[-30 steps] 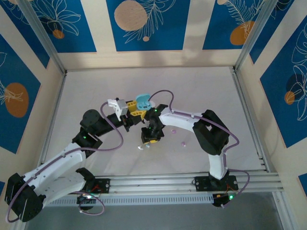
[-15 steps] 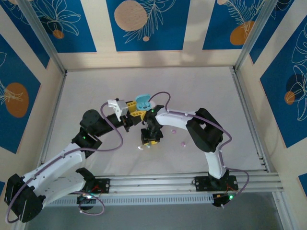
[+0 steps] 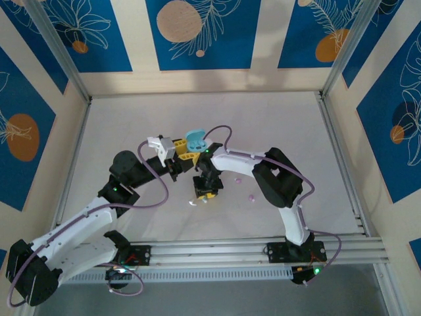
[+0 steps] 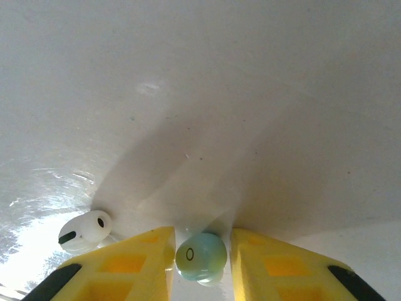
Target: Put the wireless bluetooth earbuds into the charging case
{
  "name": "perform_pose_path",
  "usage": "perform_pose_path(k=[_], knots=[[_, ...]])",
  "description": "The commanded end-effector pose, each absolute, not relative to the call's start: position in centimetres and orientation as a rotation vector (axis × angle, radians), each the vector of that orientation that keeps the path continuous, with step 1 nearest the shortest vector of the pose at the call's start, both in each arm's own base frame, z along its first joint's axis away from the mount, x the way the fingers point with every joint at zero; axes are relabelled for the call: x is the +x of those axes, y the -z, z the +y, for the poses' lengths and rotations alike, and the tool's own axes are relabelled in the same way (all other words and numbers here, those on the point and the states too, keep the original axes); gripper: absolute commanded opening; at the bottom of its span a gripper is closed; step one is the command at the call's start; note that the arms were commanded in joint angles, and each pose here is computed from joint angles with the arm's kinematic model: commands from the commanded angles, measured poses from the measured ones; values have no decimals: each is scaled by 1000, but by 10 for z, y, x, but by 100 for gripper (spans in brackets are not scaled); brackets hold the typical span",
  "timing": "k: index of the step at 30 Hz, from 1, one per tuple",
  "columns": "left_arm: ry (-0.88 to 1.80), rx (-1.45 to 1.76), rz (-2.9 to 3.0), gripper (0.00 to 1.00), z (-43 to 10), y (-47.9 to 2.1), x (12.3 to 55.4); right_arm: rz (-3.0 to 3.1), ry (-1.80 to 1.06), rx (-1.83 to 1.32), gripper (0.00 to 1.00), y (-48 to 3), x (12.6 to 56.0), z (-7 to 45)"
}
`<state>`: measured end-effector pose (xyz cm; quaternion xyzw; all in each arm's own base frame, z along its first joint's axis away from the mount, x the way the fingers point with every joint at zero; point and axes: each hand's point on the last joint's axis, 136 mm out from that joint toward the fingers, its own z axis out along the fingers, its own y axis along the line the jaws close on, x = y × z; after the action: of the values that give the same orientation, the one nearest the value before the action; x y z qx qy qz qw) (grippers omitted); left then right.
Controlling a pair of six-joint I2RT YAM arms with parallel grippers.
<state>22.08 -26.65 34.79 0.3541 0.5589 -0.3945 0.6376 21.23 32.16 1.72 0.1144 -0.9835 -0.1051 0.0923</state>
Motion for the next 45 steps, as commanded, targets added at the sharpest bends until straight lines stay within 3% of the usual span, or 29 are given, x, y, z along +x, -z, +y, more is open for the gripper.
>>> perform_pose_path(k=[1,11,32,45], knots=[[880,798,1218,27,-263,-367,219,-2907,332,351,28,-6,211,333],[866,799,1226,27,-262,-364,220,-2918,349,341,22,-13,211,328],[852,797,1265,27,-260,-356,223,-2964,562,262,22,-44,224,314],[836,802,1279,27,-260,-353,224,-3060,508,350,21,-48,223,309]])
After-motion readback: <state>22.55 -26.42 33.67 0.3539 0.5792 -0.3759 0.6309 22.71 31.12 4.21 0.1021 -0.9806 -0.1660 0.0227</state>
